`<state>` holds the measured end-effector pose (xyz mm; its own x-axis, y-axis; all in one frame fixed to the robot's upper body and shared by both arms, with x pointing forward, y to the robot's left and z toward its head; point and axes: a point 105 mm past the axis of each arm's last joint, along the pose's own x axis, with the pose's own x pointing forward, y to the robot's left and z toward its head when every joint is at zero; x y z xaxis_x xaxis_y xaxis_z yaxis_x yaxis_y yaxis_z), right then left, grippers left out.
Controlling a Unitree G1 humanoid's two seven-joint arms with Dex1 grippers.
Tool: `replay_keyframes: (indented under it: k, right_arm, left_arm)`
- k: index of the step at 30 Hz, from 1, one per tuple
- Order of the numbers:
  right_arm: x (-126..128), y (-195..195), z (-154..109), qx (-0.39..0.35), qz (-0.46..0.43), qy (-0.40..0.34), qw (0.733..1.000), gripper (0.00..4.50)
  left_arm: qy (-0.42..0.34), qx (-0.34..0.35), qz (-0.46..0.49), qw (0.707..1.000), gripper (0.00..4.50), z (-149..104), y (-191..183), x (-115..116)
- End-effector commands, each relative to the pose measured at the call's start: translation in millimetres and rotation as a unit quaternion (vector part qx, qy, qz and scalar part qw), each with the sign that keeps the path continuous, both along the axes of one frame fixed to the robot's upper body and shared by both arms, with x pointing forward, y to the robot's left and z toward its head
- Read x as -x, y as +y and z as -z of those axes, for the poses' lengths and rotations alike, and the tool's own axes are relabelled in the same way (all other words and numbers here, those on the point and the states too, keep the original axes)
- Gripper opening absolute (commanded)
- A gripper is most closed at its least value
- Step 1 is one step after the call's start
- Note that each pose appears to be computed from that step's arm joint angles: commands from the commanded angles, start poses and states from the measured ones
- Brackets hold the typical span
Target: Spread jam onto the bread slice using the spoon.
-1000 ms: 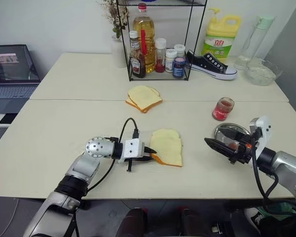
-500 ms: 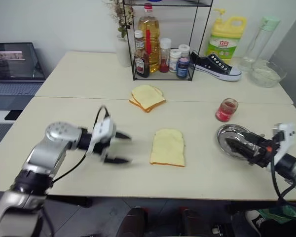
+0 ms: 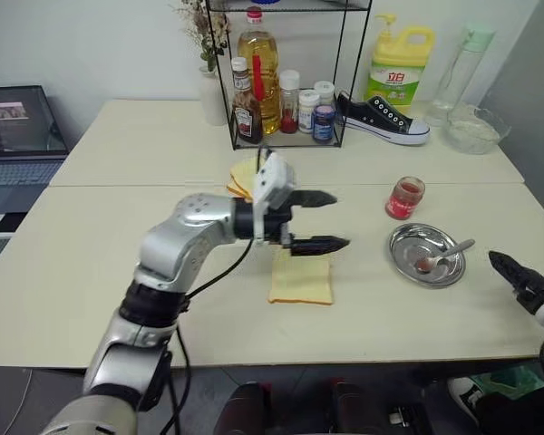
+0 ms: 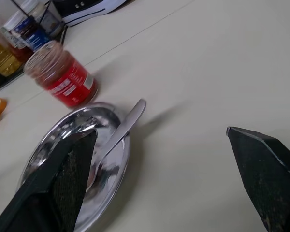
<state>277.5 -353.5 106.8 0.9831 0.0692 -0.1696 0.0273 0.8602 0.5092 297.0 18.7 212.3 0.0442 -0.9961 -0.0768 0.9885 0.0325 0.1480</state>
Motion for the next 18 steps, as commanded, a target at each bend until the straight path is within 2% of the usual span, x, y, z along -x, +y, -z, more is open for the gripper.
replay_keyframes:
  k: [1, 12, 18]
  right_arm:
    - [-14.7, -3.8, -2.9, -0.023, -0.015, -0.015, 1.000, 4.50]
    - [-54.2, 8.5, 5.5, -0.063, -0.056, -0.021, 0.996, 4.50]
    - [-57.5, 19.4, 6.9, -0.079, -0.085, -0.022, 0.993, 4.50]
  left_arm:
    - [-0.007, -0.019, 0.010, 1.000, 4.49, 9.9, -1.4, -2.7]
    - [-0.007, -0.023, -0.003, 1.000, 4.49, 17.0, 4.0, -7.5]
    - [0.016, -0.032, -0.024, 0.999, 4.49, 23.7, 20.0, -3.1]
